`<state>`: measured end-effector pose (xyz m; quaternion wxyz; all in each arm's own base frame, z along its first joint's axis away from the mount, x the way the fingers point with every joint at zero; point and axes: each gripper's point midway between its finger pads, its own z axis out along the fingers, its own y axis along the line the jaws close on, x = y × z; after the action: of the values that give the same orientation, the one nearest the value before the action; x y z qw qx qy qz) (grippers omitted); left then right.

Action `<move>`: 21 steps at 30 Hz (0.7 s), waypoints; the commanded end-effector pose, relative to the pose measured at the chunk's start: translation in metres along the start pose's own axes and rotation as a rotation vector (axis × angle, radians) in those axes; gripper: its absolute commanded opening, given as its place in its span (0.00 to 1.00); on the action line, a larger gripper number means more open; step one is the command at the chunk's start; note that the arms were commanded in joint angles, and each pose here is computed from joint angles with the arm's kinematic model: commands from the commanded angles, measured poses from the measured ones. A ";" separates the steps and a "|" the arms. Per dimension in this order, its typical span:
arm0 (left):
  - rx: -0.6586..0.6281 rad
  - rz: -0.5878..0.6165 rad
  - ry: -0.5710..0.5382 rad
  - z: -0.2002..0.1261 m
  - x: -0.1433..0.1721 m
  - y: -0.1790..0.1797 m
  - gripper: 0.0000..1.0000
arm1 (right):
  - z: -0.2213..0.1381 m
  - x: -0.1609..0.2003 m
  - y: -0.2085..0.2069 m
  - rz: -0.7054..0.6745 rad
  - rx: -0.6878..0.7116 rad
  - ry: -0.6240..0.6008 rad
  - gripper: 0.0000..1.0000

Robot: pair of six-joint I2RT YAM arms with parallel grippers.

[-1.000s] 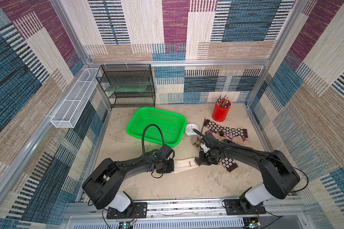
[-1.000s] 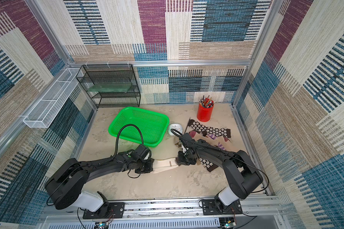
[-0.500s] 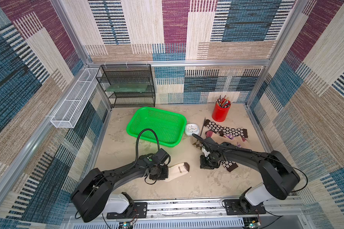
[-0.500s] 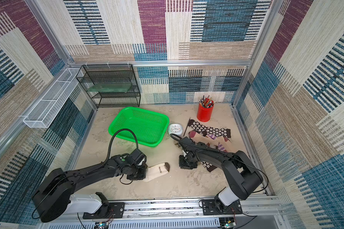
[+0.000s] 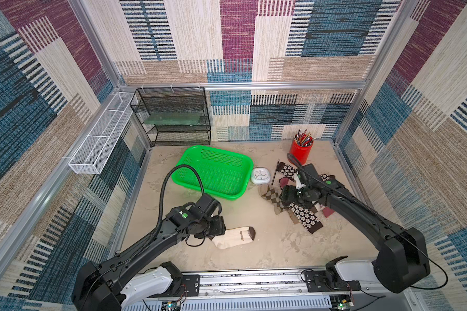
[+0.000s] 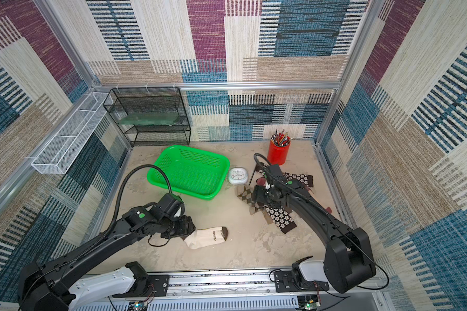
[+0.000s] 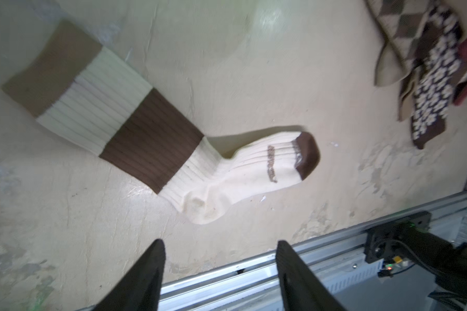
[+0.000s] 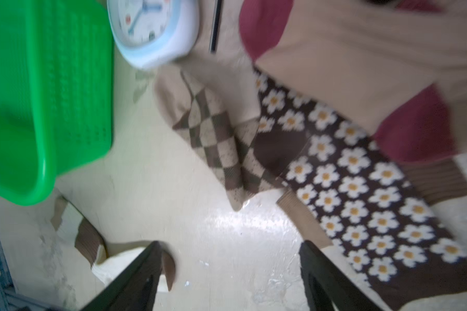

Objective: Place the socks together as a pair
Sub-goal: Pick up the sock at the center of the board.

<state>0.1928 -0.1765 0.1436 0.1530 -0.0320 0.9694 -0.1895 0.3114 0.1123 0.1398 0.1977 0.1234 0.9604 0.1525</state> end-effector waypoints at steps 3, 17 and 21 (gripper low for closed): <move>0.063 0.112 -0.181 -0.042 -0.064 -0.029 0.81 | -0.004 -0.055 -0.045 0.016 0.127 -0.064 0.91; 0.149 0.252 -0.228 -0.069 -0.087 -0.058 0.81 | 0.001 -0.012 -0.118 0.257 0.079 -0.029 0.76; 0.156 0.248 -0.207 -0.063 -0.079 -0.054 0.79 | 0.015 -0.001 -0.125 0.304 0.073 -0.017 0.56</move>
<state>0.2519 -0.1909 0.2428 0.2771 0.0637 0.9309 -0.2294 0.2847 -0.0022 0.0841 0.1564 0.2689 0.9419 0.1269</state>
